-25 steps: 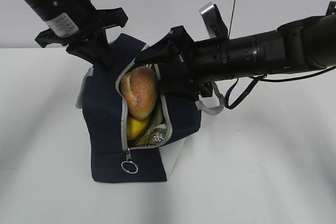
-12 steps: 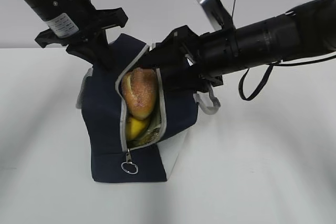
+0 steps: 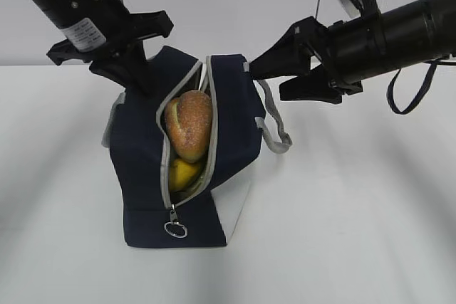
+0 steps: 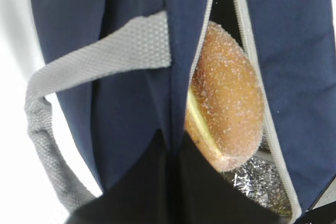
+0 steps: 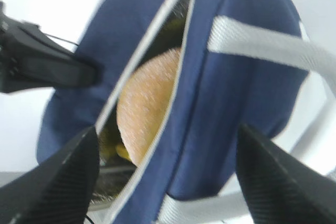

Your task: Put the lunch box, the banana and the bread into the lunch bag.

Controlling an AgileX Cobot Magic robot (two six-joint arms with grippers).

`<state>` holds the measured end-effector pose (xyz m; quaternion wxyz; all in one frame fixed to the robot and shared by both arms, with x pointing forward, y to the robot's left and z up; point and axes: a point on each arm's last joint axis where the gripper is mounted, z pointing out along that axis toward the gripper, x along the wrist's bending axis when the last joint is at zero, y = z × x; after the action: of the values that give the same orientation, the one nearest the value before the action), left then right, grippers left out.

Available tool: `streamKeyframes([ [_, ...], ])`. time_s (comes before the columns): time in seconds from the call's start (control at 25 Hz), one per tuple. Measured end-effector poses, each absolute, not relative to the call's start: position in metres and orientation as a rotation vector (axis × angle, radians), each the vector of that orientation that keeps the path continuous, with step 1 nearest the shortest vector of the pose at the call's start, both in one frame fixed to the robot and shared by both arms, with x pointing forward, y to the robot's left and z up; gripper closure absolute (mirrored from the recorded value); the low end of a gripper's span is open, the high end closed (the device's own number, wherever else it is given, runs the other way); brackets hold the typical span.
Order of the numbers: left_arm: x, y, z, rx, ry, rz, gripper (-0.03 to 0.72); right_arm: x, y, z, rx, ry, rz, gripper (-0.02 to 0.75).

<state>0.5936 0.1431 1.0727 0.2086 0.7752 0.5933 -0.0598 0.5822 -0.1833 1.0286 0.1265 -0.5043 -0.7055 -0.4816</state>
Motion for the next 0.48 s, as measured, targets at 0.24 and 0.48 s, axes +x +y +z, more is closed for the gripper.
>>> streamKeyframes([
  [0.24, 0.594, 0.143, 1.073, 2.157, 1.651, -0.166, 0.691, 0.586, -0.184, 1.017, -1.508, -2.043, -1.342, 0.148],
  [0.48, 0.594, 0.143, 1.073, 2.155, 1.651, -0.166, 0.691, 0.593, -0.182, 0.996, -1.534, -1.98, -1.287, 0.148],
])
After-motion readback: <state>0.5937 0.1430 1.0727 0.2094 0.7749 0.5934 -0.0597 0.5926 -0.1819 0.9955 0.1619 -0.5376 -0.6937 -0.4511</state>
